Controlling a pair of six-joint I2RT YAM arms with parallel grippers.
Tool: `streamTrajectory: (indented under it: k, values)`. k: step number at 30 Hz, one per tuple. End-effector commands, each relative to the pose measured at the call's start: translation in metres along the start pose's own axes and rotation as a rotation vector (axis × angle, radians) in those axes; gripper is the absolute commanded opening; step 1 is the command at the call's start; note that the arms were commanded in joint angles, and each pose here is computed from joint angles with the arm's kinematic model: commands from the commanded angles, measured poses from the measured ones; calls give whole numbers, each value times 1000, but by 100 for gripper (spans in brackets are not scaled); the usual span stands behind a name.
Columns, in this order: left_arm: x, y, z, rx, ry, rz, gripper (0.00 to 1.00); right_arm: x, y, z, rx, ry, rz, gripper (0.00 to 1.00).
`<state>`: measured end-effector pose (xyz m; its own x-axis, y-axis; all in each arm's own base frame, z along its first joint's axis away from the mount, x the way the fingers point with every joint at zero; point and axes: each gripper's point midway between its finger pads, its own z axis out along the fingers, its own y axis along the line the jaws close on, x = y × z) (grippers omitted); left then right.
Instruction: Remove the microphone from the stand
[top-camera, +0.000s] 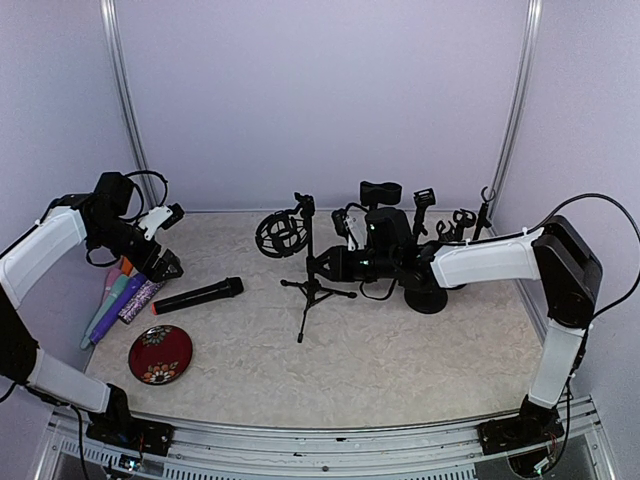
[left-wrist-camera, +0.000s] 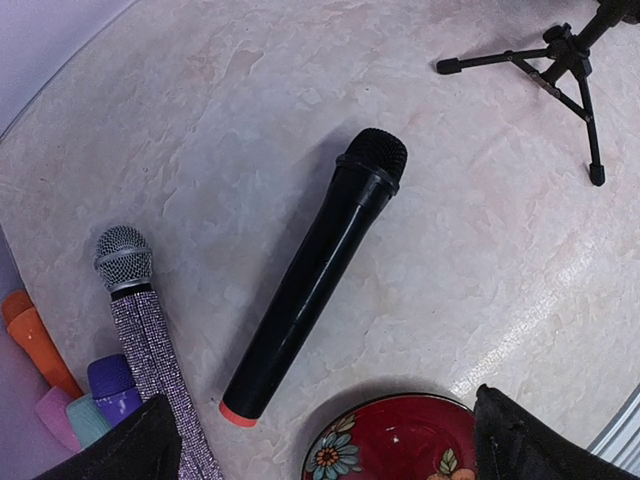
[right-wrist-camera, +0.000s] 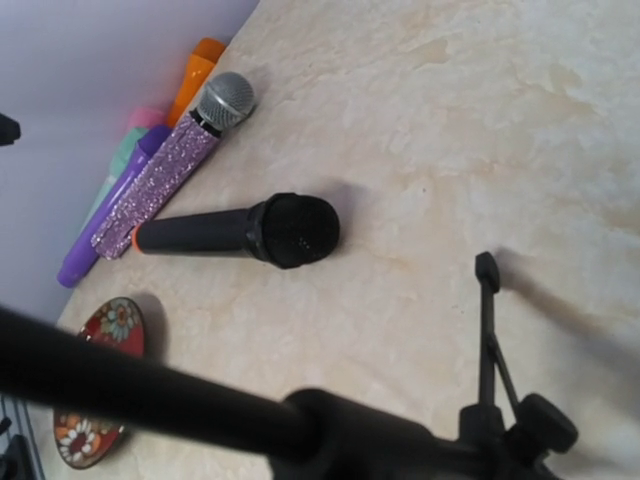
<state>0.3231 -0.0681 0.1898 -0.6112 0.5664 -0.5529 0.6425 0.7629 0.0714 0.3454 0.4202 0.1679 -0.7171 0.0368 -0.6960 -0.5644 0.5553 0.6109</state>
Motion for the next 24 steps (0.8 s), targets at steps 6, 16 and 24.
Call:
streamTrajectory:
  k: [6,16,24]
  values:
    - [-2,3,-6,-23,-23,16,99,7,-18,0,65,-3,-18,8]
    - [-2,4,-7,-27,-17,21,99,17,-38,-9,277,6,-251,0]
    - [-5,5,-7,-21,-20,20,99,12,-33,-12,403,-14,-437,0]
